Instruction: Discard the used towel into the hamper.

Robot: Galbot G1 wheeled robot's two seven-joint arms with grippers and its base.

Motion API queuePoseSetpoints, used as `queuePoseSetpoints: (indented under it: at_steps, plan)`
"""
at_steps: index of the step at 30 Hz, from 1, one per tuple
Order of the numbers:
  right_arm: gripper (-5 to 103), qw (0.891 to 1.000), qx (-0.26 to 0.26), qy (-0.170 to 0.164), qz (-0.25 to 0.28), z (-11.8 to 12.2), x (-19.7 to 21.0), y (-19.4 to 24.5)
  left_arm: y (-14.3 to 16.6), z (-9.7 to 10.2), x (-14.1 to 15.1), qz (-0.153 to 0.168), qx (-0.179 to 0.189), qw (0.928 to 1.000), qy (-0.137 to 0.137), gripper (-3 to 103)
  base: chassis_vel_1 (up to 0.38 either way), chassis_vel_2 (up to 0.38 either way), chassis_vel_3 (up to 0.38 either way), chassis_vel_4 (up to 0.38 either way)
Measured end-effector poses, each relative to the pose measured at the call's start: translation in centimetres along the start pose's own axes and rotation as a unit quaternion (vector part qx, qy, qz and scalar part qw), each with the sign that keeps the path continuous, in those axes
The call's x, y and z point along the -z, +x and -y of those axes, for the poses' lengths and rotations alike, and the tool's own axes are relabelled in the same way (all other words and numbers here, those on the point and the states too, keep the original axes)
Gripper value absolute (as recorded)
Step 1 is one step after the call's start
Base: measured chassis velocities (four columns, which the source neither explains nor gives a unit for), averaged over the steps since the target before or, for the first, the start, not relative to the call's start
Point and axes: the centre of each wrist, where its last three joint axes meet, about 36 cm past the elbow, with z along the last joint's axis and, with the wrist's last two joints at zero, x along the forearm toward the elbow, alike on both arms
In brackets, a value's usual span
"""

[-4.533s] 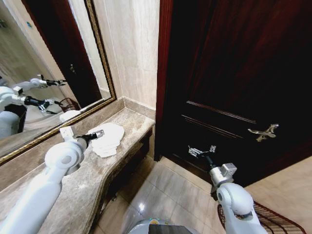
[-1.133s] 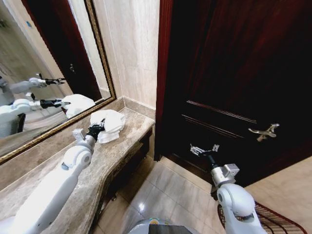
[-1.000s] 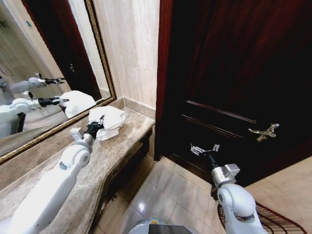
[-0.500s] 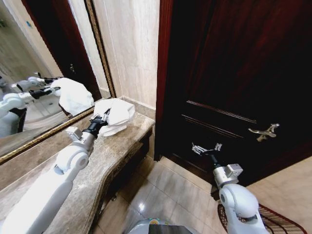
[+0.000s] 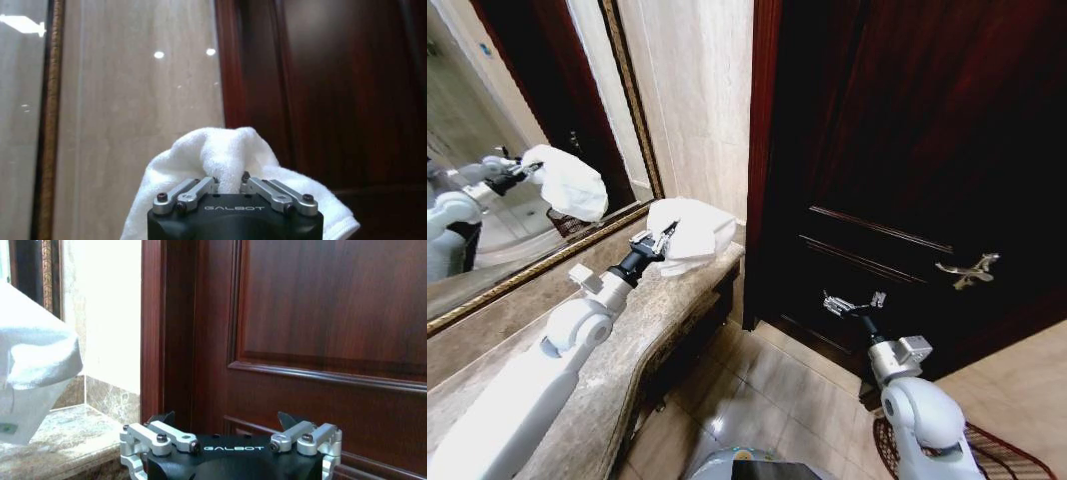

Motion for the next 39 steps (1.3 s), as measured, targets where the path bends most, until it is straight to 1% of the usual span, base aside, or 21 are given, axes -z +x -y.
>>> queuePoseSetpoints:
  at_steps: [1, 4, 6, 9, 10, 13, 24, 31, 39]
  plan:
    - [100, 1.0, 0.0, 0.0, 0.0, 0.0, 0.0, 0.0, 0.0, 0.0, 0.0, 0.0, 0.0, 1.0, 0.0, 10, 0.0, 0.0, 0.0, 0.0]
    - [100, 1.0, 0.002, -0.001, 0.001, -0.1, 0.1, 0.0, 0.2, 0.4, -0.4, 0.006, -0.021, 0.9998, 0.004, 10, 0.0, 0.0, 0.0, 0.0]
    - [100, 1.0, 0.002, -0.001, 0.002, -0.2, 0.1, 0.0, 0.3, 0.5, -0.4, 0.003, -0.02, 0.9998, 0.005, 10, 0.0, 0.0, 0.0, 0.0]
    - [100, 1.0, 0.003, -0.003, 0.005, -0.3, 0.4, 0.1, 0.6, 1.4, -0.9, -0.022, 0.004, 0.9997, 0.011, 10, 0.0, 0.0, 0.0, 0.0]
    - [100, 1.0, 0.003, -0.003, 0.005, -0.3, 0.4, 0.1, 0.6, 1.4, -0.9, -0.022, 0.004, 0.9997, 0.011, 10, 0.0, 0.0, 0.0, 0.0]
    - [100, 1.0, 0.001, -0.005, 0.002, -0.4, 0.6, 0.1, 0.7, 1.8, -1.1, -0.029, 0.02, 0.9993, 0.011, 10, 0.0, 0.0, 0.0, 0.0]
    - [100, 1.0, 0.004, -0.005, -0.007, -0.4, 0.6, 0.1, 0.9, 2.0, -1.1, -0.029, 0.022, 0.9993, 0.01, 10, 0.0, 0.0, 0.0, 0.0]
    - [100, 1.0, 0.003, -0.005, -0.008, -0.2, 0.5, 0.2, 1.2, 2.4, -1.4, -0.034, 0.025, 0.999, 0.016, 10, 0.0, 0.0, 0.0, 0.0]
    - [100, 1.0, 0.002, -0.005, -0.009, -0.2, 0.4, 0.2, 1.3, 2.4, -1.3, -0.034, 0.025, 0.999, 0.014, 10, 0.0, 0.0, 0.0, 0.0]
